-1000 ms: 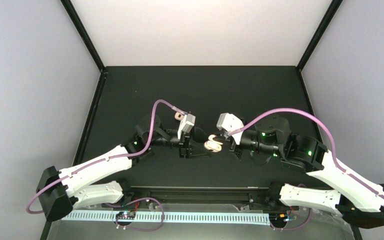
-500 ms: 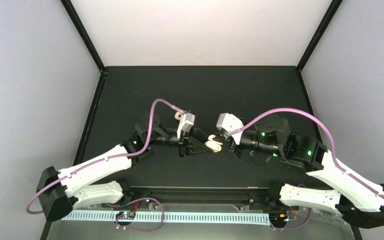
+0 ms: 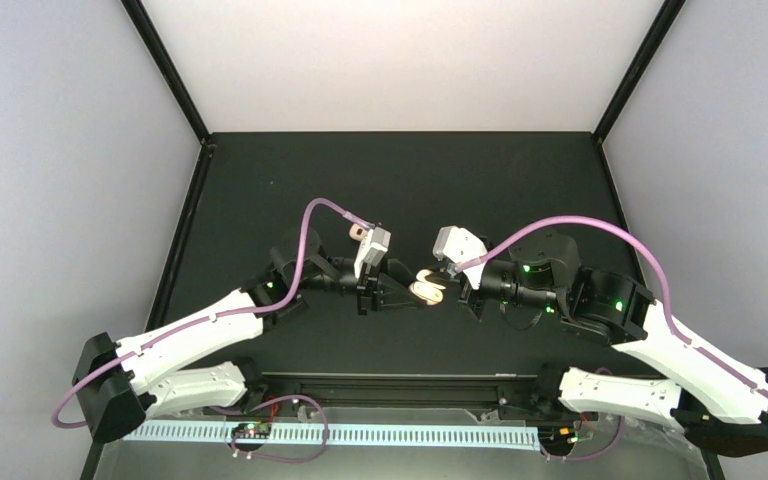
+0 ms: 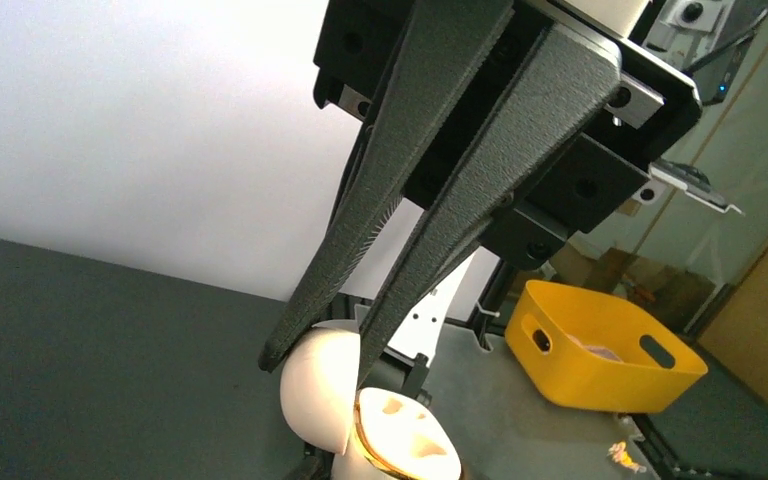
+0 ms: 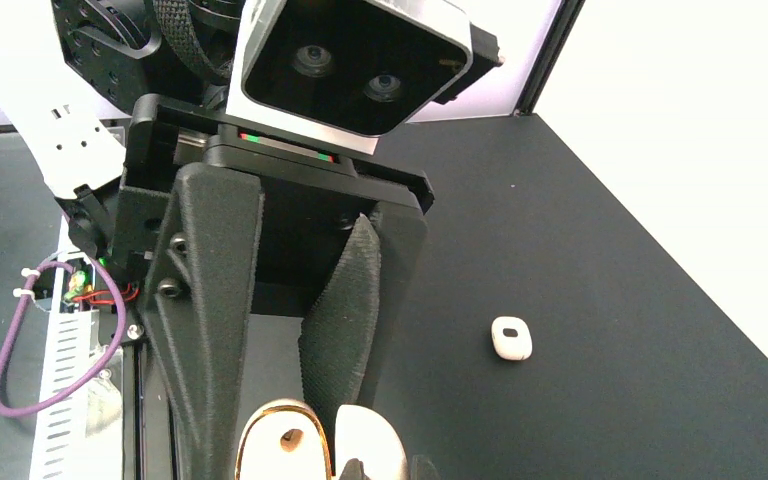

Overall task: Insert the wireless bluetooth earbuds into the charging case
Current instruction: Adjust the charging case.

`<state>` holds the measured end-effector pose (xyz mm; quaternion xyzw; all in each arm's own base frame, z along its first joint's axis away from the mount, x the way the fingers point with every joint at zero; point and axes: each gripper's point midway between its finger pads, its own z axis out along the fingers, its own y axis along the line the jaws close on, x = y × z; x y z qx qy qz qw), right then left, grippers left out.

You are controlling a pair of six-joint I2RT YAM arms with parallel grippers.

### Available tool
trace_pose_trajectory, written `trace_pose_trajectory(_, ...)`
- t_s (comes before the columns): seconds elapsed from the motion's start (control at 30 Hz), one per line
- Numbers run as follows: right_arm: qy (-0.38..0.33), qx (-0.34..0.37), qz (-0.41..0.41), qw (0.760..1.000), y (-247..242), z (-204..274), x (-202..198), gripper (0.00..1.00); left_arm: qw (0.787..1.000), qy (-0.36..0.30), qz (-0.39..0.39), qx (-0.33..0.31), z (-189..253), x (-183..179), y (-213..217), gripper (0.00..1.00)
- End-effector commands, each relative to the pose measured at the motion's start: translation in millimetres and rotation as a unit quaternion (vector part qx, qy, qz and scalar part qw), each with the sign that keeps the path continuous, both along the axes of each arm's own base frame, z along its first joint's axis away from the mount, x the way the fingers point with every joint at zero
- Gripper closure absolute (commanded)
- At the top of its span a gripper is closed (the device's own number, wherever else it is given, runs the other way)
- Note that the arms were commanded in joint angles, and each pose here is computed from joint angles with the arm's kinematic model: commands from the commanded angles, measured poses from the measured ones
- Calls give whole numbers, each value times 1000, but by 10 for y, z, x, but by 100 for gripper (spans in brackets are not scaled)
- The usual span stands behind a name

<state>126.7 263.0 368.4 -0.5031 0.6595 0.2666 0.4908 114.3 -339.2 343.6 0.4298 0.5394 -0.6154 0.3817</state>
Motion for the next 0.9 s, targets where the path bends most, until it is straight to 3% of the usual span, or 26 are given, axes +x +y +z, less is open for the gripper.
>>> trace_pose_trajectory(0.0, -4, 20, 4, 1000, 8, 112, -28, 99, 1000, -14, -11, -6, 79, -24, -8, 72)
trace_pose_trajectory(0.4, -1, 23, 10, 1000, 10, 127, -54, 99, 1000, -21, -14, -4, 69, -37, -4, 96)
trace_pose_trajectory(0.5, -1, 24, 10, 1000, 4, 133, -56, 99, 1000, -18, -12, -3, 64, -31, -2, 89)
trace_pose_trajectory(0.57, -4, 26, 9, 1000, -5, 146, -57, 99, 1000, -10, -10, -3, 68, -25, -1, 67)
trace_pose_trajectory(0.63, -6, 25, 8, 1000, -14, 143, -51, 99, 1000, 1, -11, -5, 70, -25, -5, 58)
trace_pose_trajectory(0.77, -9, 23, 6, 1000, -14, 135, -43, 99, 999, 25, -20, -20, 97, -37, -8, 58)
trace_pose_trajectory(0.87, -9, 23, 7, 1000, -13, 135, -44, 99, 998, 41, -31, -31, 119, -51, -22, 64)
